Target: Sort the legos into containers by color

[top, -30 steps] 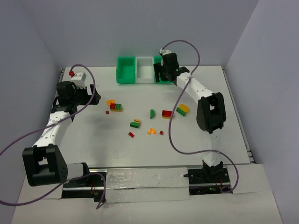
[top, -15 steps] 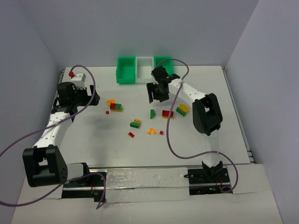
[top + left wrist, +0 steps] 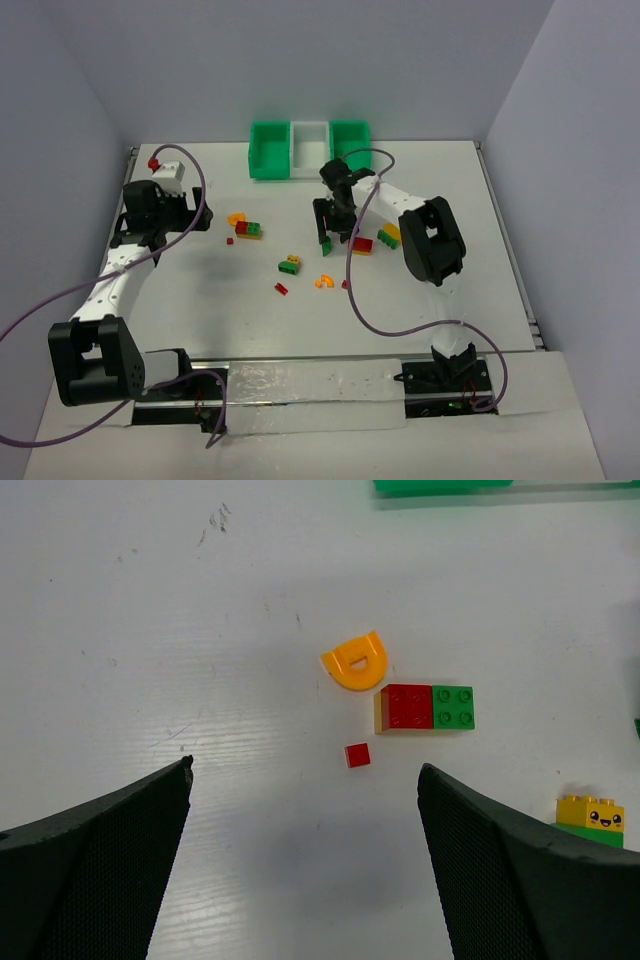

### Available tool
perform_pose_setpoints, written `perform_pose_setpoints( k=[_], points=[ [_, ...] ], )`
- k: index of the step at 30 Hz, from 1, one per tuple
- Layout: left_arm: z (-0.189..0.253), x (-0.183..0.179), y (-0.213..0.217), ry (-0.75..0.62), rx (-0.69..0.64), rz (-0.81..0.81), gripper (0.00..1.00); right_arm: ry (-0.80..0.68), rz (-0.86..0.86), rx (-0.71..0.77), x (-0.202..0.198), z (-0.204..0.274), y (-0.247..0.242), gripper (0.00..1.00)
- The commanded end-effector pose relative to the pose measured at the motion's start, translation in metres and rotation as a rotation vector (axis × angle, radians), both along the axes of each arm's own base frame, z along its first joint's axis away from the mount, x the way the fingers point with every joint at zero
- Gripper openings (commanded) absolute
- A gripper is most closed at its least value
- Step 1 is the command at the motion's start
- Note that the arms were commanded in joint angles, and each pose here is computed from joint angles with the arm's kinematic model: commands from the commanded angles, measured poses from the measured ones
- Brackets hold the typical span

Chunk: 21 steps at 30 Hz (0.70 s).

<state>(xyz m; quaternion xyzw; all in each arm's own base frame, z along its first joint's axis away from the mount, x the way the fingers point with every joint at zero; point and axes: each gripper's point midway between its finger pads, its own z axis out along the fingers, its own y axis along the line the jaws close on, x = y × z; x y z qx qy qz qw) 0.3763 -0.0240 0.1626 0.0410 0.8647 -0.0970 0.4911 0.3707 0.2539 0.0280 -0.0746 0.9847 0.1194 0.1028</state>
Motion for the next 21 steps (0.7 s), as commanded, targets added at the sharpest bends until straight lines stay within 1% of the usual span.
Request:
perform_pose_setpoints(
  k=[1, 4, 5, 7, 9, 10, 11, 12, 13, 15, 16, 20, 21],
  points=[
    [0.008, 0.002, 0.0, -0.033, 0.012, -0.002, 0.99, 0.022, 0.004, 0.006, -0.013, 0.005, 0.003, 0.68],
    [0.006, 0.002, 0.0, -0.029, 0.013, -0.001, 0.99, 0.02, 0.019, -0.007, -0.018, 0.002, 0.002, 0.61],
    [0.006, 0.002, 0.0, -0.03, 0.013, -0.001, 0.99, 0.014, 0.021, -0.009, -0.017, 0.002, 0.002, 0.56],
    [0.006, 0.001, 0.0, -0.03, 0.013, -0.005, 0.99, -0.01, 0.03, -0.016, -0.014, 0.006, 0.002, 0.37],
    [0.007, 0.001, -0.001, -0.033, 0.01, -0.009, 0.99, -0.063, 0.042, -0.011, -0.001, 0.02, 0.005, 0.21],
    [0.006, 0.0, -0.003, -0.034, 0.009, -0.018, 0.99, -0.088, 0.047, -0.013, 0.004, 0.027, 0.005, 0.09],
    [0.006, -0.001, -0.004, -0.041, 0.022, -0.038, 0.99, -0.126, 0.048, -0.012, 0.014, 0.037, 0.005, 0.05],
    [0.008, -0.001, -0.005, -0.052, 0.029, -0.055, 0.99, -0.177, 0.05, -0.011, 0.026, 0.051, 0.006, 0.01],
    [0.01, -0.002, -0.007, -0.063, 0.03, -0.073, 0.99, -0.233, 0.047, -0.007, 0.04, 0.066, 0.006, 0.0],
    [0.011, -0.004, -0.015, -0.074, 0.016, -0.121, 0.99, -0.333, 0.017, 0.001, 0.068, 0.092, -0.002, 0.0],
    [0.012, -0.005, -0.017, -0.077, 0.013, -0.136, 0.99, -0.414, -0.002, -0.001, 0.088, 0.112, -0.006, 0.0],
    [0.014, -0.004, -0.028, -0.081, -0.008, -0.181, 0.99, -0.678, -0.121, -0.086, 0.158, 0.162, -0.049, 0.0],
    [0.014, -0.003, -0.029, -0.082, -0.009, -0.186, 0.99, -0.71, -0.137, -0.096, 0.167, 0.169, -0.055, 0.0]
  ],
)
